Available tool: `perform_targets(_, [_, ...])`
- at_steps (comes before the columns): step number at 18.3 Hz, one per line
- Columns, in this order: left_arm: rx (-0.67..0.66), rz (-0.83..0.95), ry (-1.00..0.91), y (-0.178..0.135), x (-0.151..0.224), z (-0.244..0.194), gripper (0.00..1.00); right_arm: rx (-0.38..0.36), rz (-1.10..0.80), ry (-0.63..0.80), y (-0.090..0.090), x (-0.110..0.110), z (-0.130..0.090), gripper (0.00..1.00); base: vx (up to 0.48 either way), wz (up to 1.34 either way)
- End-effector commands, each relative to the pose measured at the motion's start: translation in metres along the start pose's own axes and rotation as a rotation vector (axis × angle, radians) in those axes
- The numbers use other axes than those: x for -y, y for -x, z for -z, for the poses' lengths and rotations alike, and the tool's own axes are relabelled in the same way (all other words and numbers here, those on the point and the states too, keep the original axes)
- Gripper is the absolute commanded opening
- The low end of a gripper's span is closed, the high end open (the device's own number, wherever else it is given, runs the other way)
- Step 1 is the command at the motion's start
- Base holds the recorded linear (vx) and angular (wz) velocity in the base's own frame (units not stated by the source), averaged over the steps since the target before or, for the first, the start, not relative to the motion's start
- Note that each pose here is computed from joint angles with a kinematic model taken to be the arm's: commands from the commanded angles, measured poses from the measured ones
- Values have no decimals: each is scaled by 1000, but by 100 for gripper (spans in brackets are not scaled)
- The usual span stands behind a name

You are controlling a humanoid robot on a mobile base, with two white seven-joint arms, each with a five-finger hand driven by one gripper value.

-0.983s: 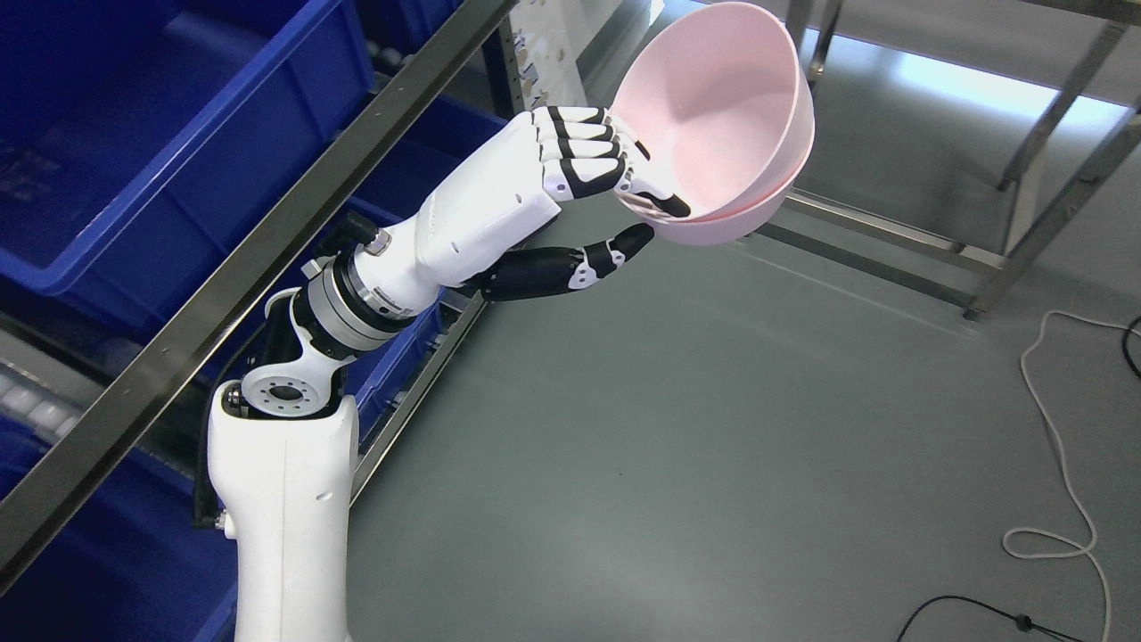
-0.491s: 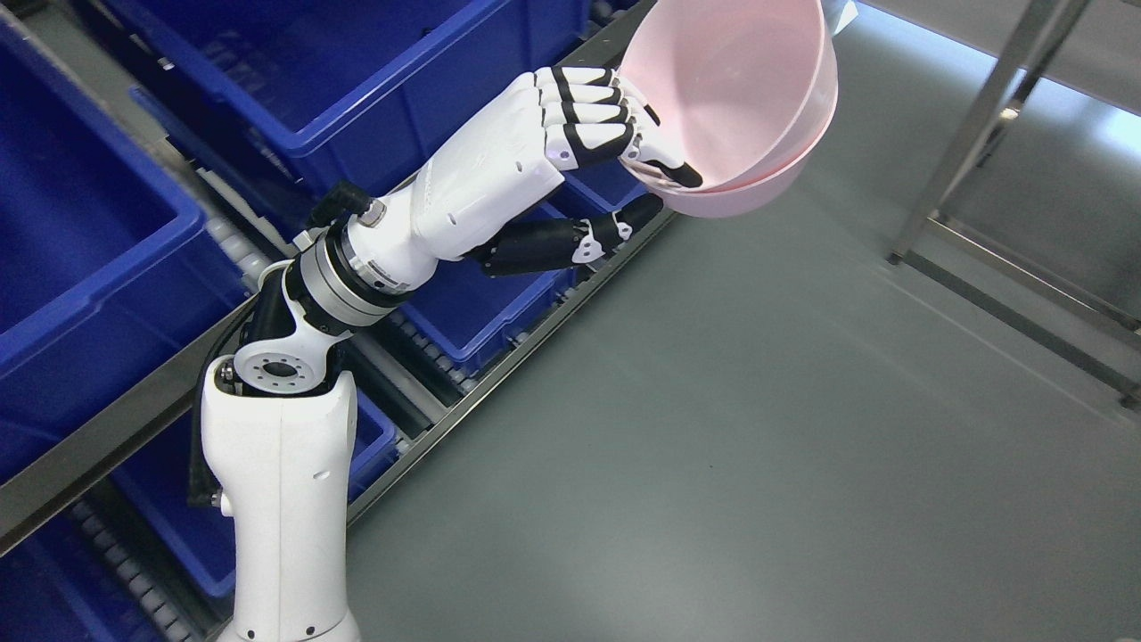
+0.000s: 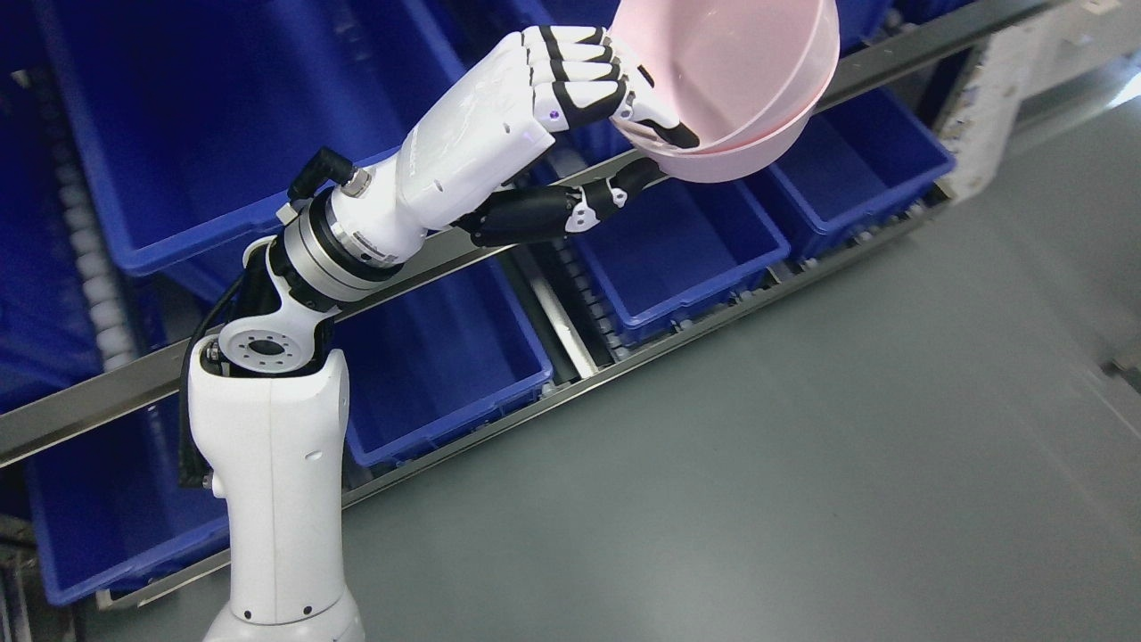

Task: Stack pink IKEA bowls on left shelf middle
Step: 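Carry the bowls over the middle blue bin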

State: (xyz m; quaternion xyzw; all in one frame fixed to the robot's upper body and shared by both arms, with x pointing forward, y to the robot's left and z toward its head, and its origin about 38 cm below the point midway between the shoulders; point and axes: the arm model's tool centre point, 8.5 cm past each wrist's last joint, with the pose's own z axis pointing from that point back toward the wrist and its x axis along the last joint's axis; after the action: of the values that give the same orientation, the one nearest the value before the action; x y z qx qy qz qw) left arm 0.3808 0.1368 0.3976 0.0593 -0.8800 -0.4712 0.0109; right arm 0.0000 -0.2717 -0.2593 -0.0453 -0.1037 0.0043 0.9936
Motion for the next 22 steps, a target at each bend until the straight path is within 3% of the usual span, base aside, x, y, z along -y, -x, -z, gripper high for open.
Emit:
perform_targets(1, [20,23,31,1,-12,16,9,17,2,14,-6,11,1,100,20,851])
perform_targets(10, [11,26,25,2,-16,16,9,17,2,14,-6,11,1,100,92,550])
perform_targets(22, [-105,38,14,24,-36,7,9,17,2,14,-6,11,1,100,165,96])
